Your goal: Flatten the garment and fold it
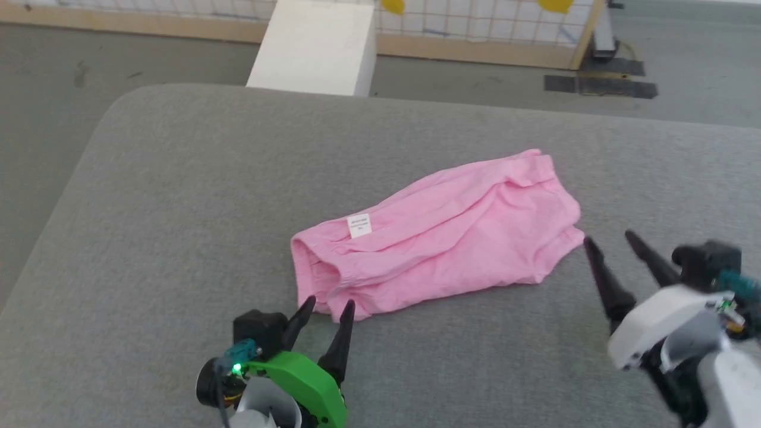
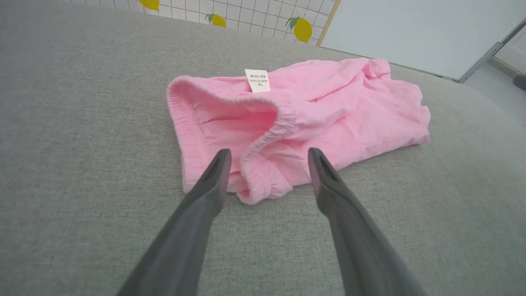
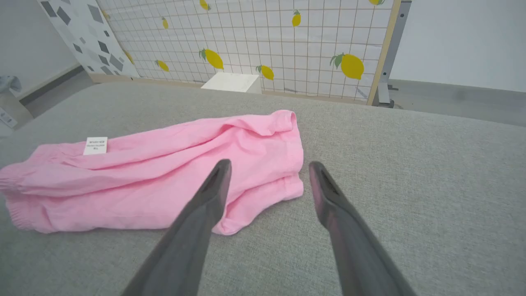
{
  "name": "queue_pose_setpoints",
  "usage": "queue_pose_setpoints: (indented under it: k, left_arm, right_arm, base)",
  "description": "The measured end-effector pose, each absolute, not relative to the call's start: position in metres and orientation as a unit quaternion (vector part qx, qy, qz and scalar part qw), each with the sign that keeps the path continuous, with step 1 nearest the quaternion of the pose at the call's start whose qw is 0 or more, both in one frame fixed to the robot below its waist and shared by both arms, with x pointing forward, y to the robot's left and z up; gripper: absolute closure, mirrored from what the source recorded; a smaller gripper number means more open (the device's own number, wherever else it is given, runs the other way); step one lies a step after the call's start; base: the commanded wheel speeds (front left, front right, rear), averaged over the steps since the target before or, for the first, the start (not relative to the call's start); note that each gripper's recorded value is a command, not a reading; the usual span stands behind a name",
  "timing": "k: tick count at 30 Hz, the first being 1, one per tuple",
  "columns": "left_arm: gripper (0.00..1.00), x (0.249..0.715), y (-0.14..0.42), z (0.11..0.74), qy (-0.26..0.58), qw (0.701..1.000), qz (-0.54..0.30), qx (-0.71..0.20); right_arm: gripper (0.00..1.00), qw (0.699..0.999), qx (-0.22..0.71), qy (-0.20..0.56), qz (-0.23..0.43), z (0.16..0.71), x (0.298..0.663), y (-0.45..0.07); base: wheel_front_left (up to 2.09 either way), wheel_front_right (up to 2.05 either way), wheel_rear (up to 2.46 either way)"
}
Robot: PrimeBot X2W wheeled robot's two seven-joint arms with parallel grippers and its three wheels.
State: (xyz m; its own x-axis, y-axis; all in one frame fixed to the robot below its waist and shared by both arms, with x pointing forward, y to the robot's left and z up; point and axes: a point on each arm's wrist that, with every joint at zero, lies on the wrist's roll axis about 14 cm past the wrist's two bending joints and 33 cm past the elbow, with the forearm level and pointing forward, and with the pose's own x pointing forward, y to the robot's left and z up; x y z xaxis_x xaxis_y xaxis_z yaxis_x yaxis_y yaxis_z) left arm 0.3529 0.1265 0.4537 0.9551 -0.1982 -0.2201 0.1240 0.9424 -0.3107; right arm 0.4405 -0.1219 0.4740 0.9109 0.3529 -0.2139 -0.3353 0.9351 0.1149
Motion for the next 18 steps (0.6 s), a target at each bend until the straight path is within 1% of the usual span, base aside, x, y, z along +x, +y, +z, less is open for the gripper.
queue_pose_setpoints:
  k: [1,4,6,9,12,17,18]
  left_arm:
    - [0.0,0.353,0.125,0.445,0.142,0.978,-0.081,-0.127]
    - [0.0,0.359,0.132,0.436,0.158,0.98,-0.056,-0.111]
    - [0.0,0.364,0.142,0.428,0.173,0.98,-0.028,-0.099]
    - [0.0,0.365,0.145,0.415,0.204,0.975,-0.007,-0.089]
    - [0.0,0.363,0.143,0.402,0.238,0.968,-0.007,-0.082]
    - [0.0,0.362,0.133,0.394,0.266,0.959,-0.024,-0.093]
    - [0.48,0.362,0.132,0.393,0.27,0.958,-0.026,-0.093]
  right_arm:
    - [0.0,0.979,0.053,0.111,0.162,0.474,0.428,-0.122]
    - [0.0,0.981,0.068,0.103,0.149,0.478,0.414,-0.12]
    - [0.0,0.983,0.071,0.098,0.141,0.482,0.408,-0.122]
    - [0.0,0.984,0.07,0.094,0.132,0.486,0.404,-0.125]
    - [0.0,0.985,0.07,0.094,0.125,0.488,0.401,-0.129]
    - [0.0,0.985,0.071,0.099,0.124,0.486,0.401,-0.128]
    - [0.0,0.984,0.07,0.102,0.126,0.485,0.401,-0.126]
  base:
    - [0.0,0.0,0.0]
    - [0.0,0.0,0.0]
    - [0.0,0.0,0.0]
    - [0.0,0.0,0.0]
    - [0.0,0.0,0.0]
    - [0.0,0.0,0.0]
    - [0.0,0.0,0.0]
